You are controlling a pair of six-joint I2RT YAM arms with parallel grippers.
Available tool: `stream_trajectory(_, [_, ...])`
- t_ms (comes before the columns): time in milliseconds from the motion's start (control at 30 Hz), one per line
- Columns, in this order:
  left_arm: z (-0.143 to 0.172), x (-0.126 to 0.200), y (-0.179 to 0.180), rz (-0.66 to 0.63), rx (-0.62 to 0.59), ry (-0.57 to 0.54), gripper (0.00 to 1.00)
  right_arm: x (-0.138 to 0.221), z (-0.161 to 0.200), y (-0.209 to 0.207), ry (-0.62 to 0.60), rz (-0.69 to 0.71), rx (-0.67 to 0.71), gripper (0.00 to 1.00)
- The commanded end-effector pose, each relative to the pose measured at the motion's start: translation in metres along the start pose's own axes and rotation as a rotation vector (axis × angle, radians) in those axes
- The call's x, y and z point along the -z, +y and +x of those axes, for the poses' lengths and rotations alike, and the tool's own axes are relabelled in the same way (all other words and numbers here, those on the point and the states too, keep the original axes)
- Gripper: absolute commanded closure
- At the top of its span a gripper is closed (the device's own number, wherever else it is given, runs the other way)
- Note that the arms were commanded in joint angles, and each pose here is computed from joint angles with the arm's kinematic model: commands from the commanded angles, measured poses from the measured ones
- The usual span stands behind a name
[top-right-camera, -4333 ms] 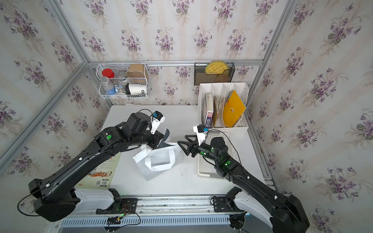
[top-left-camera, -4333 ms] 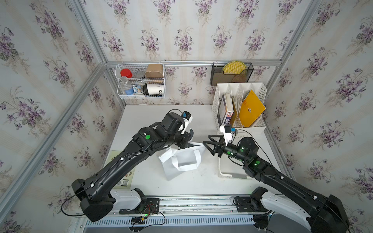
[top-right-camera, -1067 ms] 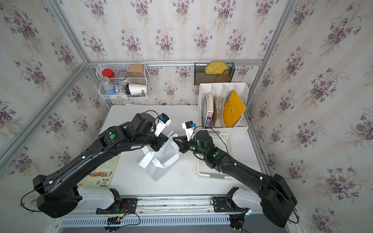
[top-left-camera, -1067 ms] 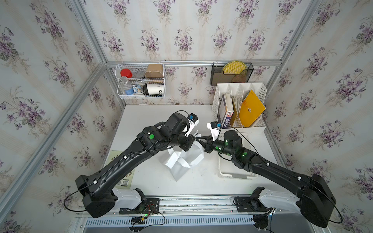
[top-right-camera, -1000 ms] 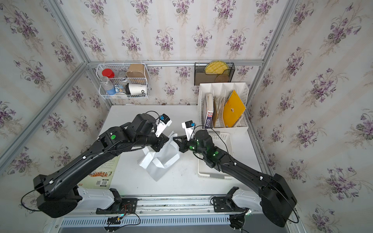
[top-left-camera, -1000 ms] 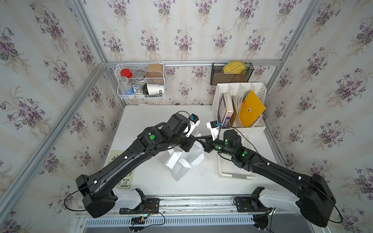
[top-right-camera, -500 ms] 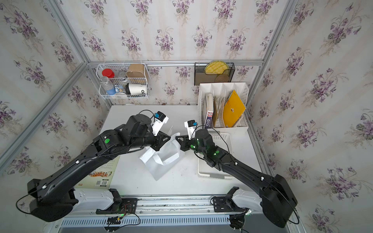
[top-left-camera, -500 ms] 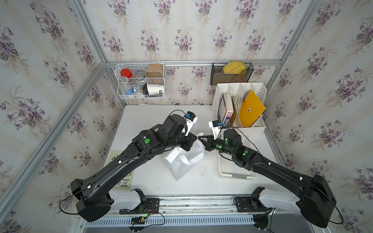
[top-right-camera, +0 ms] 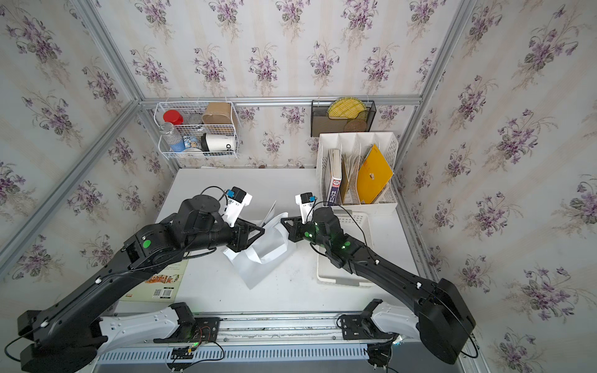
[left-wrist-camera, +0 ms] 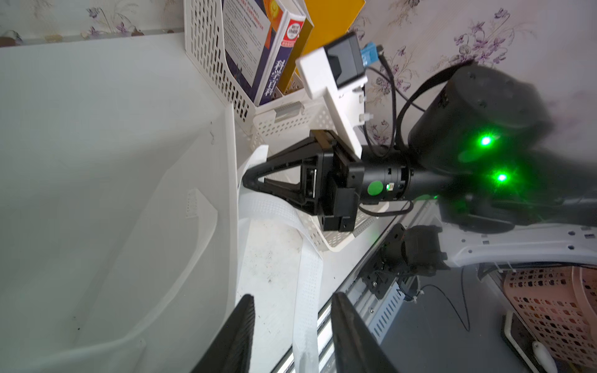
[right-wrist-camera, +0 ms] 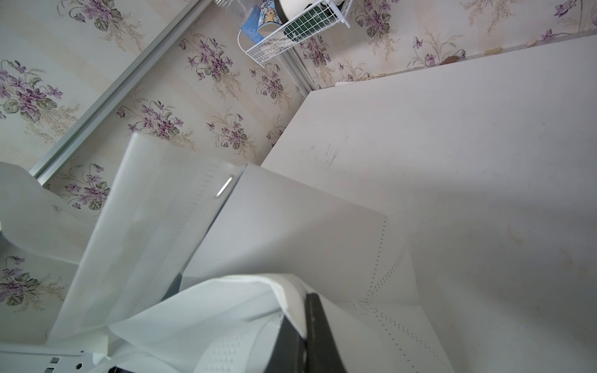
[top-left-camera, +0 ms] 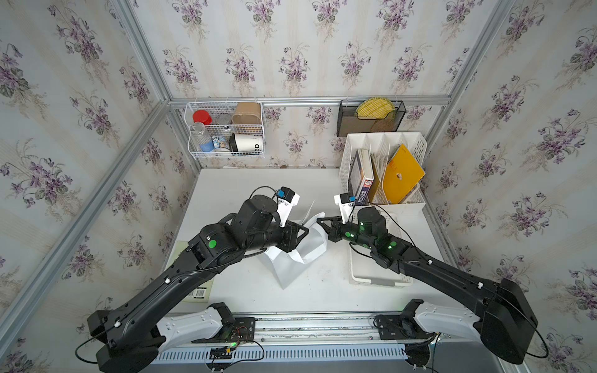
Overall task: Place the ice pack in the delivery bag
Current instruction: Seal the delivery bag at the center of the board.
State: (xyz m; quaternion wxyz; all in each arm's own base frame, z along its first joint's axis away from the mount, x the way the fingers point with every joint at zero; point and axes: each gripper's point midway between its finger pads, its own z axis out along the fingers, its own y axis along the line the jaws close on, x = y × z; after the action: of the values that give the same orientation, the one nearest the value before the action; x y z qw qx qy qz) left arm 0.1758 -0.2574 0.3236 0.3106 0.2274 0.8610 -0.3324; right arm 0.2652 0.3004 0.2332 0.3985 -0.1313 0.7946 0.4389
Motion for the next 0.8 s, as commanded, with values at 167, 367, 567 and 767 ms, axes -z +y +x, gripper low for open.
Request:
stream_trajectory(167, [0.009, 0.024, 0.028, -0.154, -0.045, -0.03, 0.55, -0.001, 0.004, -0.005, 0.017, 0.022, -0.036, 0.98])
stream_trajectory(367, [0.015, 0.016, 0.034, -0.192, -0.085, -0.002, 0.55, 0.0, 0.002, -0.002, 0.011, 0.015, -0.05, 0.88])
stream_trajectory(567, [0.015, 0.01, 0.047, -0.277, -0.134, 0.01, 0.53, 0.002, 0.002, -0.001, 0.007, 0.012, -0.046, 0.78])
stream_trajectory(767, [0.002, 0.021, 0.056, -0.348, -0.181, -0.056, 0.51, 0.005, 0.004, 0.002, 0.008, -0.001, -0.039, 0.69])
